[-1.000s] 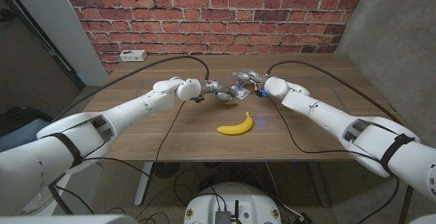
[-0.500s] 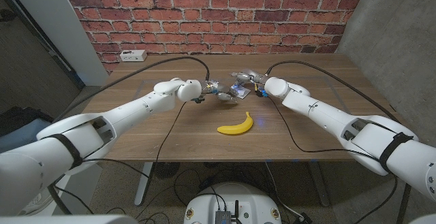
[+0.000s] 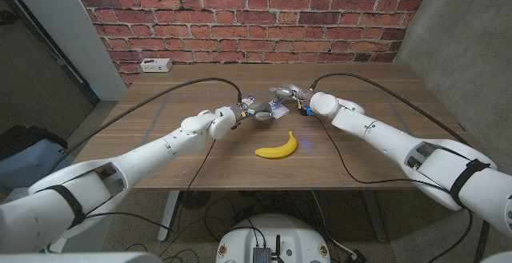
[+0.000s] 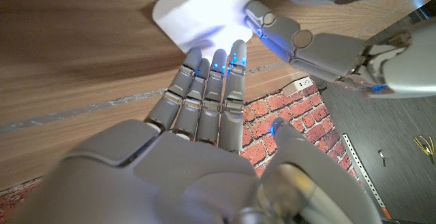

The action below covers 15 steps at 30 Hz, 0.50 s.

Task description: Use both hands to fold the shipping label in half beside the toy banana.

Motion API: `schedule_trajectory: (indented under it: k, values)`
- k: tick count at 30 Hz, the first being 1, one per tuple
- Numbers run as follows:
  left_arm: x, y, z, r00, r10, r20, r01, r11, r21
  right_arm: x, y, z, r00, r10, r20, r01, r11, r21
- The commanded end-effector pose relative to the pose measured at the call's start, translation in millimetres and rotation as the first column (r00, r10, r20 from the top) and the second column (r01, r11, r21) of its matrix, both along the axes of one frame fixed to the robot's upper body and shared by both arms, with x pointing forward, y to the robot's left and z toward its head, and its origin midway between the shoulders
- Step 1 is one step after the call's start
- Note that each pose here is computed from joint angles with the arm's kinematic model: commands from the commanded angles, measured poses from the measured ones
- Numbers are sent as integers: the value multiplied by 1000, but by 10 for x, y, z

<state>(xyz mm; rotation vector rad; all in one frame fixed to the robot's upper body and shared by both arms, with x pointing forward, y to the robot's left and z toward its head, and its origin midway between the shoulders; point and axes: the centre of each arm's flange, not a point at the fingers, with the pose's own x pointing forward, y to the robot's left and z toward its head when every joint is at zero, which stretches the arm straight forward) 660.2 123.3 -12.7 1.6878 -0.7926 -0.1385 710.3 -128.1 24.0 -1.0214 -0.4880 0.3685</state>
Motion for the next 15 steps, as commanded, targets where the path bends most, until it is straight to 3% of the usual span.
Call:
schedule_trajectory:
  k: [1,9,15]
  values:
    - [-309,108,62,942,-118,313,186,963,-197,-122,-19,20,999,2,52,-3,1000,19]
    - [-379,189,23,901,-161,402,280,925,-256,-226,4,47,995,8,102,-10,1000,27]
    - [-403,226,12,898,-162,408,285,923,-260,-279,15,71,990,34,136,-45,996,74]
